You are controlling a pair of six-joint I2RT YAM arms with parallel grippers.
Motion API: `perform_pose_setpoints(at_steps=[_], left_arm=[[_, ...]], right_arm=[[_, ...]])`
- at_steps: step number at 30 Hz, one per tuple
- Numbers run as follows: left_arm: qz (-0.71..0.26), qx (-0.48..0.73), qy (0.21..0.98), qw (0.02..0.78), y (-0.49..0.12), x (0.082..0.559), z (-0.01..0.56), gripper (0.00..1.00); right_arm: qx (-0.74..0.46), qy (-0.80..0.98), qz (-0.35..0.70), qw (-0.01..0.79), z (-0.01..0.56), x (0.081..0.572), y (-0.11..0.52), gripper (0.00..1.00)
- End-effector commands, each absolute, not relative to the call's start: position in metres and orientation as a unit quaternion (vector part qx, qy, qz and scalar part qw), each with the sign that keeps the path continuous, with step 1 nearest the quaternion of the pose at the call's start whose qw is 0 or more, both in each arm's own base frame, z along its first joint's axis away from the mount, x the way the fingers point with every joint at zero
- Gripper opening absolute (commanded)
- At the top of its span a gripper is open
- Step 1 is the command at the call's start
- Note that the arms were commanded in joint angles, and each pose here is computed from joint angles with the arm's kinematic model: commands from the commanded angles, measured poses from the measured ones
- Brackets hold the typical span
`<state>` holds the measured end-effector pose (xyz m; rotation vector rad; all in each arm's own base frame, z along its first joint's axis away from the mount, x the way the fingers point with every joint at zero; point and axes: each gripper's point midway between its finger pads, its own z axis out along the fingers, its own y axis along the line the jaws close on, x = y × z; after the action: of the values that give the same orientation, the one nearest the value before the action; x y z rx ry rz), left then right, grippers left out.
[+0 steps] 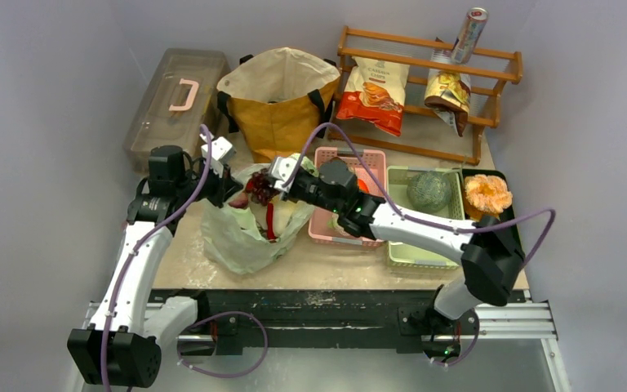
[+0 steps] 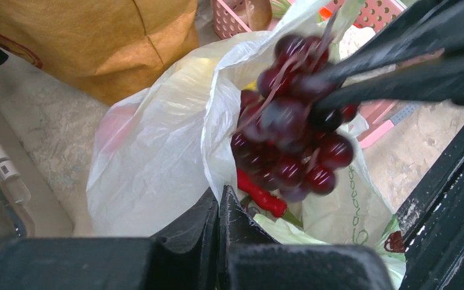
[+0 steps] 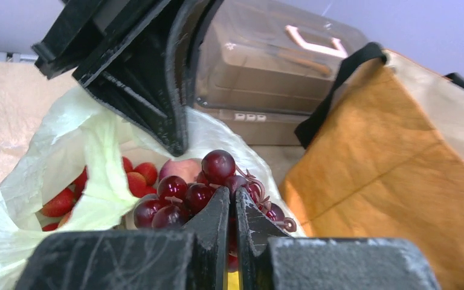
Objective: Untie the knot of the grocery bags and take out the mixed food
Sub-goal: Pick up the fake fruit from the takeout bag.
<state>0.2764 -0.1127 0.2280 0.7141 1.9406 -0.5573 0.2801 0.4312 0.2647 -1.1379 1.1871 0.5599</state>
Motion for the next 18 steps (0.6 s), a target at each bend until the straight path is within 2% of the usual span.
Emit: perform_pose_setpoints(at_steps=[1,10,18], left_arm=[[-0.225,0.29,0.786,0.497,-0.114,0.283,0.24,0.0],[-0.226,0.291,0.787,0.495,-0.114,0.283,0.238,0.0],[-0.227,0.295,0.787,0.492,-0.115,0.285,0.24,0.0]], right_arm=[[-0.471,0.505,0.25,0.679,0.325,0.282,0.405,0.0],[-0.416,0.506,0.216,0.724,0.403,0.282,0.338,0.0],[-0.351,0.515,0.095,0.776,0.467,0.3,0.261,0.0]])
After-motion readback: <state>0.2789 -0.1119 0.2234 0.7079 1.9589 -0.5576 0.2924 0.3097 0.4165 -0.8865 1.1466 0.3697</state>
